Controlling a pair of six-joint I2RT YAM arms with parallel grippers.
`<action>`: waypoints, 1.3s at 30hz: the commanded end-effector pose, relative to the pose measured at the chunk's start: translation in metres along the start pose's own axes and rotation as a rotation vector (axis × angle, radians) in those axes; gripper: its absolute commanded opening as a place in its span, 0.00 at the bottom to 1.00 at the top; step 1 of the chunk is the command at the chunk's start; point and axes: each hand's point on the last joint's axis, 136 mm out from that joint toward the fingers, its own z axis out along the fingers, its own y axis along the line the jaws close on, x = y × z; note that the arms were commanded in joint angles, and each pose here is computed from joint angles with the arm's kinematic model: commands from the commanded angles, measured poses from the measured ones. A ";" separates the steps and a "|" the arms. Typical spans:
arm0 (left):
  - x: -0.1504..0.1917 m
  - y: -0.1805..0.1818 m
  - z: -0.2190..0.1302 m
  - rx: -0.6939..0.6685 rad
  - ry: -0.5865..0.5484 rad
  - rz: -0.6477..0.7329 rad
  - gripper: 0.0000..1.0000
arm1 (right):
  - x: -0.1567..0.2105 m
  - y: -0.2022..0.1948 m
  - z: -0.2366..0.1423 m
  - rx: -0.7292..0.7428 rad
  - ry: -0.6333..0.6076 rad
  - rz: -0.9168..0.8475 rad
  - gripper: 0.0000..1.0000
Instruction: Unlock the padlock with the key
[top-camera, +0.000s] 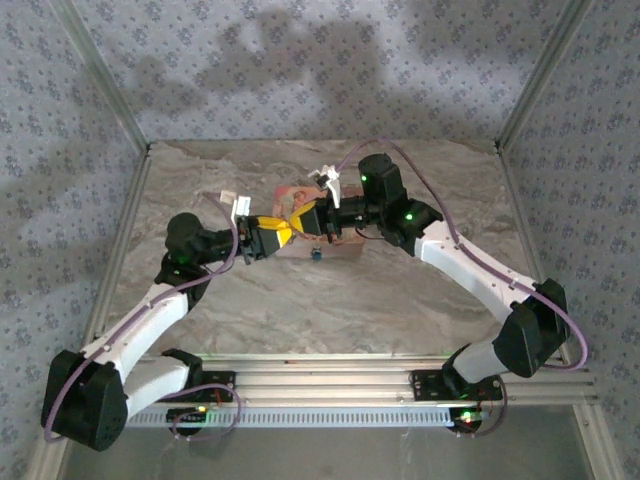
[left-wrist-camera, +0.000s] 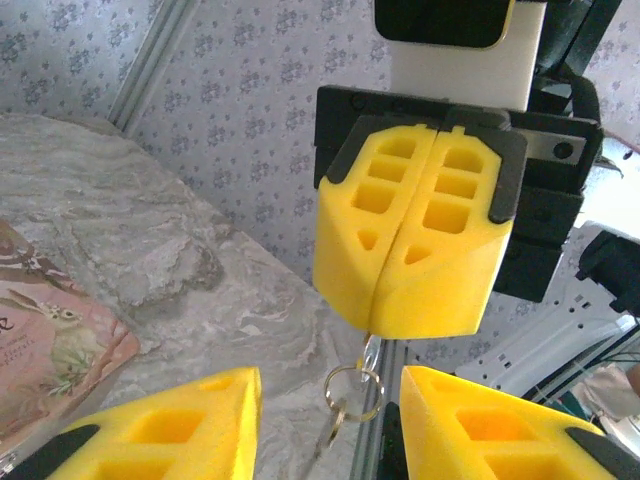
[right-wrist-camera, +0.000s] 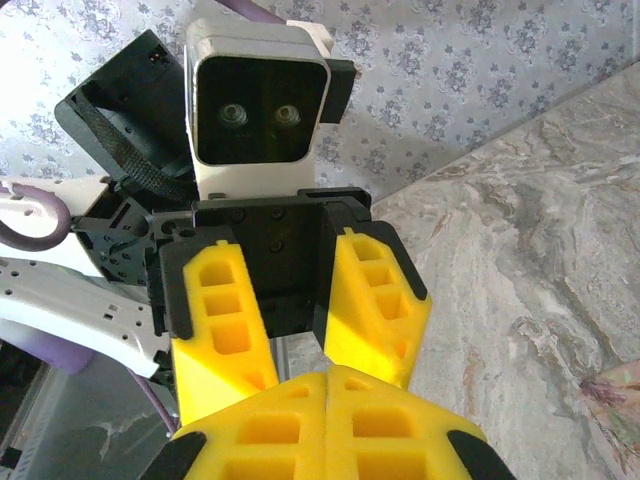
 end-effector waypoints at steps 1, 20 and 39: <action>-0.003 -0.007 -0.002 0.025 -0.010 0.022 0.38 | -0.008 0.014 -0.005 -0.027 -0.024 -0.022 0.00; -0.001 -0.016 0.006 0.054 0.001 0.033 0.35 | -0.002 0.013 0.001 -0.020 -0.004 -0.012 0.00; 0.008 -0.003 -0.001 -0.045 -0.002 0.058 0.00 | -0.013 0.011 -0.002 0.015 -0.041 0.056 0.34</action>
